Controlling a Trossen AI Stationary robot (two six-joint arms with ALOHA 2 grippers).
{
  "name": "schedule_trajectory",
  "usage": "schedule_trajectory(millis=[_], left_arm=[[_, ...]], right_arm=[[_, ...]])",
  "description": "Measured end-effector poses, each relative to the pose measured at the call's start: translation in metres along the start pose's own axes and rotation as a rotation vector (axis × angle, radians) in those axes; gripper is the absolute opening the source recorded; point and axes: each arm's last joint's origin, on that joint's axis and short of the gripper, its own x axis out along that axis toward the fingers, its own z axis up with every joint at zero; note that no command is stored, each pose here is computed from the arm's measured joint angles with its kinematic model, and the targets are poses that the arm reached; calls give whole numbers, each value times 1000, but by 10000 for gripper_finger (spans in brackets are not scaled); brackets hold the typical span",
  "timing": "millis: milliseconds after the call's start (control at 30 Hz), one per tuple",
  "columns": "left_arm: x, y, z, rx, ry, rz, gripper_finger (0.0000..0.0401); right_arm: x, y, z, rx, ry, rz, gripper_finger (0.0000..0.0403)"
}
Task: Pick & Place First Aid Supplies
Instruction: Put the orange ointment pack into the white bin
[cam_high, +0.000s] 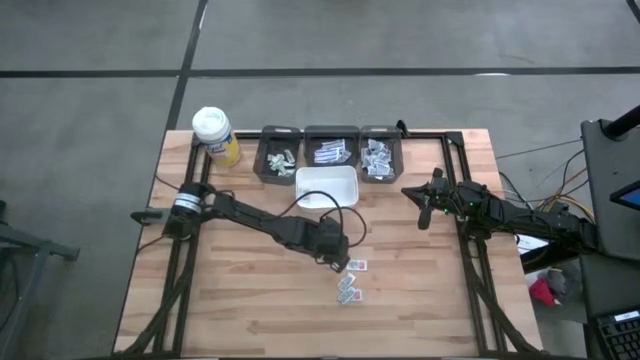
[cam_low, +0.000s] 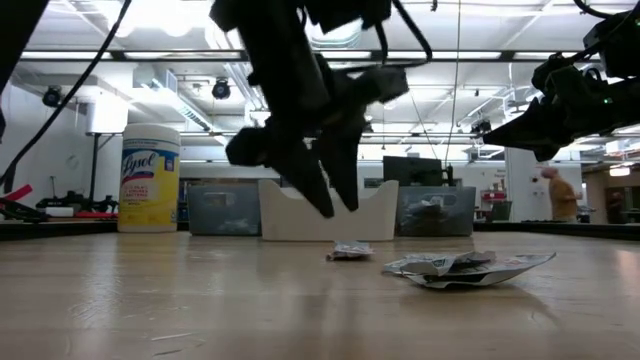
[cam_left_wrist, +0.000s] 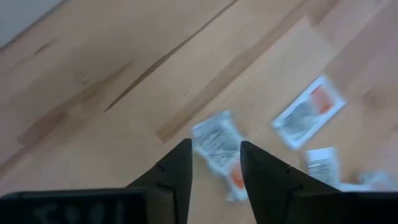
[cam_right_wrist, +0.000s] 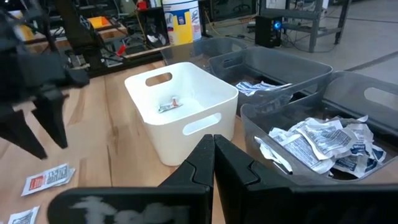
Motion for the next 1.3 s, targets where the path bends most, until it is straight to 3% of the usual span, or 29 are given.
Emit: schedule_trajectory(millis=[467,867,1100,1300], left_arm=[[25,15,-12,160,11,-10,133],[34,15,-8,163,-11,-63,133],[43,18,-11,165,12,-37,129],[49,19,-13,135,21,-19,89]], right_arm=[[0,0,0,5,0,0,8],[0,0,0,4,0,0,8],[0,0,0,-8,1,-1,8],[0,0,0,-37,0,-1,8]])
